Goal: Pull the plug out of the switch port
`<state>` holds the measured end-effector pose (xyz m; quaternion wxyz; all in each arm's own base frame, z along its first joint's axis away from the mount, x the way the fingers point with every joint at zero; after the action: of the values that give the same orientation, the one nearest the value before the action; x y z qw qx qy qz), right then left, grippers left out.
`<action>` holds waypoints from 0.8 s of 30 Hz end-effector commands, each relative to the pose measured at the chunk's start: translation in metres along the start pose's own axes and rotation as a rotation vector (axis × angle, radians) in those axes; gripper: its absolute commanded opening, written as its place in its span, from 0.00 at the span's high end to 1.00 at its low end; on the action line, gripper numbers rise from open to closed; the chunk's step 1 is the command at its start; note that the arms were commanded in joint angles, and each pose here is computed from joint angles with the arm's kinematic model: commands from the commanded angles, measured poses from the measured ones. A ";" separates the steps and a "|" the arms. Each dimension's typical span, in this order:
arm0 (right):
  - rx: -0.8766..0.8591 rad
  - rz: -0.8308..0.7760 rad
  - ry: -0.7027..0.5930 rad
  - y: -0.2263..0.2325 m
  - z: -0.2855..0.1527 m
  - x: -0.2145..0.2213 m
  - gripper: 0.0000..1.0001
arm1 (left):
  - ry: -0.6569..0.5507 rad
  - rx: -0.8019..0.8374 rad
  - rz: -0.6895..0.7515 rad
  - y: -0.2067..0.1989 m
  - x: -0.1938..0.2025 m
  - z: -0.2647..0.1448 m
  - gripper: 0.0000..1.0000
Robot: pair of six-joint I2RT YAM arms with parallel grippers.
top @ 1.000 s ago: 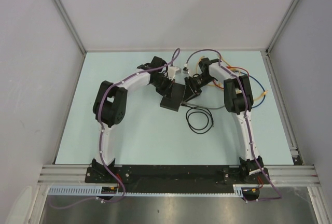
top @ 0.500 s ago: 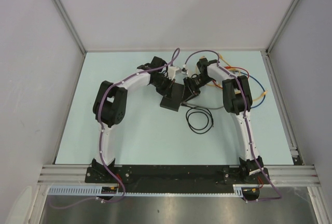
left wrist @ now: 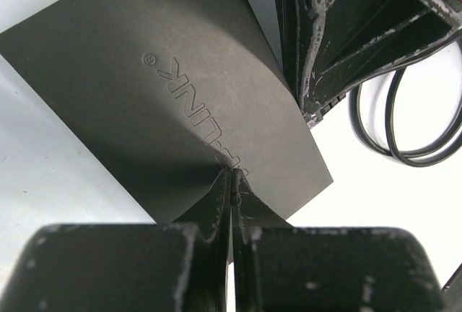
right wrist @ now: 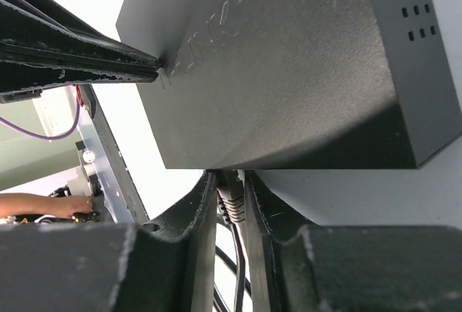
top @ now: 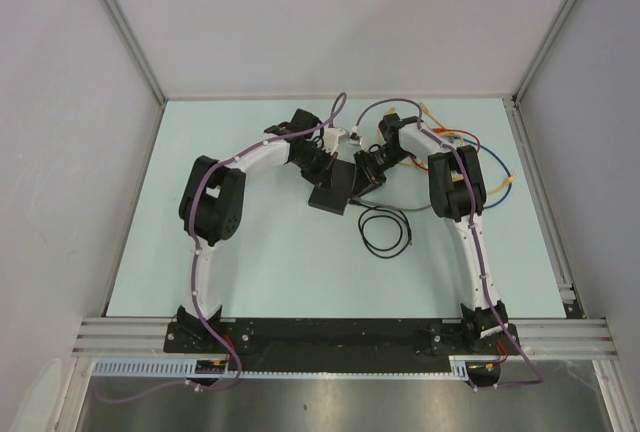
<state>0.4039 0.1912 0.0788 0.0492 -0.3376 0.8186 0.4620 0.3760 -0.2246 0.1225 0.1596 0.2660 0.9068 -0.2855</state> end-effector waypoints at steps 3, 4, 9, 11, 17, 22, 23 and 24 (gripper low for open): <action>0.112 -0.033 0.088 -0.017 0.013 0.014 0.84 | 0.065 -0.049 -0.037 0.007 0.016 0.010 1.00; 0.118 -0.040 0.094 -0.017 0.011 0.016 0.85 | 0.067 -0.049 -0.037 0.007 0.017 0.011 1.00; 0.175 -0.065 0.138 -0.020 -0.007 0.023 0.87 | 0.065 -0.042 -0.039 0.007 0.016 0.012 1.00; 0.173 -0.090 0.153 -0.021 -0.020 0.027 0.87 | 0.063 -0.037 -0.039 0.007 0.015 0.012 1.00; 0.161 -0.183 0.140 0.003 -0.063 0.023 0.91 | 0.040 -0.014 -0.037 0.005 0.008 0.012 1.00; 0.139 -0.315 0.108 0.035 -0.090 0.009 0.92 | 0.021 0.001 -0.038 0.004 -0.001 0.012 1.00; 0.140 -0.354 0.095 0.044 -0.098 0.004 0.92 | 0.023 0.006 -0.051 0.004 -0.001 0.012 1.00; 0.157 -0.403 0.069 0.055 -0.110 -0.007 0.92 | 0.016 0.020 -0.053 0.003 -0.003 0.010 1.00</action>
<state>0.4007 0.1276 0.1046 0.0606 -0.4237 0.8166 0.3872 0.3795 -0.2288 0.1225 0.1613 0.2606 0.9048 -0.2956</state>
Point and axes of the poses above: each gripper's point midway between its finger pads, its own z axis out along the fingers, its own y axis along the line the jaws close on, x = y × z, the point moved 10 cm from there along -z, back along the fingers, and after that the axes turned 11 degrees about -z, right-handed, at the moved point
